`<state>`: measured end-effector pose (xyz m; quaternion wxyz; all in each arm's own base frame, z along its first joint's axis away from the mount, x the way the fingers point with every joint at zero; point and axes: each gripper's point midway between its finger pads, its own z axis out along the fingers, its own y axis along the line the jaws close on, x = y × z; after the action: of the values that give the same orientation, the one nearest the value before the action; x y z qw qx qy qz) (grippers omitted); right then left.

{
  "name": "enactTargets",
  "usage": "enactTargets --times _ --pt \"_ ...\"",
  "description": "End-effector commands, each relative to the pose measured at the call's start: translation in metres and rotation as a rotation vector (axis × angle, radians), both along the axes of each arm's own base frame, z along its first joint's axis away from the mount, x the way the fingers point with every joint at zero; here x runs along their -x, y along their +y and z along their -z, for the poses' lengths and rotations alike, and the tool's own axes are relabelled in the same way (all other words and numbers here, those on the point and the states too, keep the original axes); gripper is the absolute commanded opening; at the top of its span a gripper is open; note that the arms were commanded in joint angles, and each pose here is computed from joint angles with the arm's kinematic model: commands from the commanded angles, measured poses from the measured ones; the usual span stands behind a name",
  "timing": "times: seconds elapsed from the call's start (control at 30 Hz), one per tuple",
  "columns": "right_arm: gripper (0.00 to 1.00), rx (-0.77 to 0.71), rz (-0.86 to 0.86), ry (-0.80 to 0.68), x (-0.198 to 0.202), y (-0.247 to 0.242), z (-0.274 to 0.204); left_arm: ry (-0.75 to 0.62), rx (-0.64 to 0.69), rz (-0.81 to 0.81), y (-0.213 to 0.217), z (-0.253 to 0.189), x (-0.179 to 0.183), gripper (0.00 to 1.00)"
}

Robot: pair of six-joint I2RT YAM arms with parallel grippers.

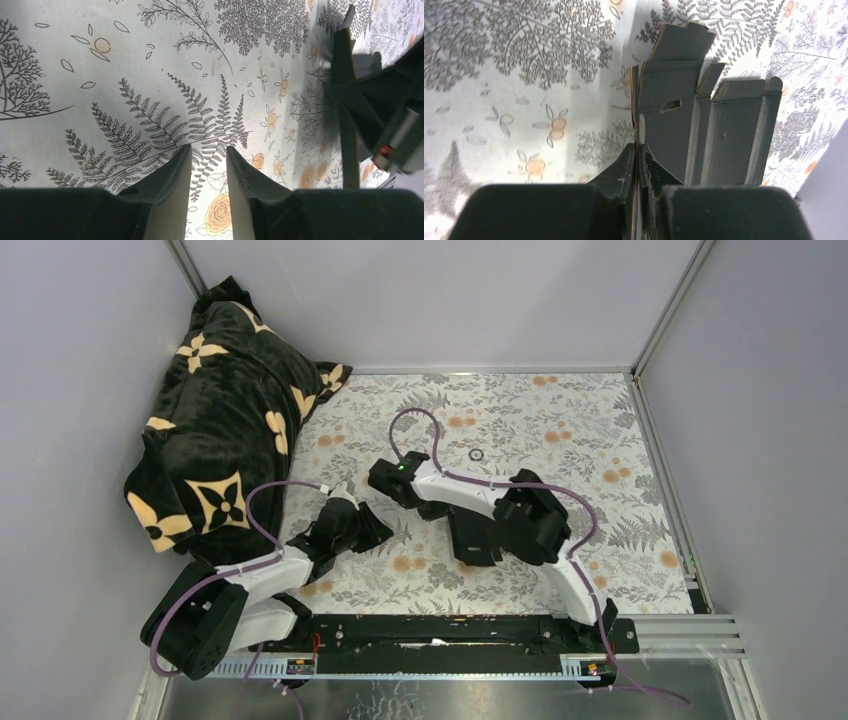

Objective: Fold the paper box
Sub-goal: Fold the paper box at the center of the board.

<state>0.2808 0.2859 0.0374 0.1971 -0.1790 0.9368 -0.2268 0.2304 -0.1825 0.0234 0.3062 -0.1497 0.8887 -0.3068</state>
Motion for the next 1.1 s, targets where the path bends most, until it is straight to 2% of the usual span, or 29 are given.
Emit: enactTargets --times 0.0,0.3,0.6,0.77,1.07 --pt "0.05 -0.275 -0.005 -0.060 0.005 0.025 -0.050 -0.028 -0.014 -0.002 0.004 -0.006 -0.004 0.38" --pt "0.08 -0.642 -0.028 0.023 0.024 0.032 -0.085 -0.038 -0.028 -0.023 0.008 -0.016 -0.006 0.38" --pt "0.08 -1.023 -0.048 0.171 0.039 0.040 -0.081 -0.032 -0.040 -0.036 0.010 -0.023 -0.008 0.38" --pt "0.10 -1.186 -0.078 0.275 0.048 0.050 -0.081 -0.026 -0.037 -0.048 0.010 -0.025 -0.009 0.38" --pt "0.10 -1.368 -0.137 0.334 0.055 0.056 -0.103 -0.021 -0.046 -0.053 0.007 -0.029 -0.010 0.37"
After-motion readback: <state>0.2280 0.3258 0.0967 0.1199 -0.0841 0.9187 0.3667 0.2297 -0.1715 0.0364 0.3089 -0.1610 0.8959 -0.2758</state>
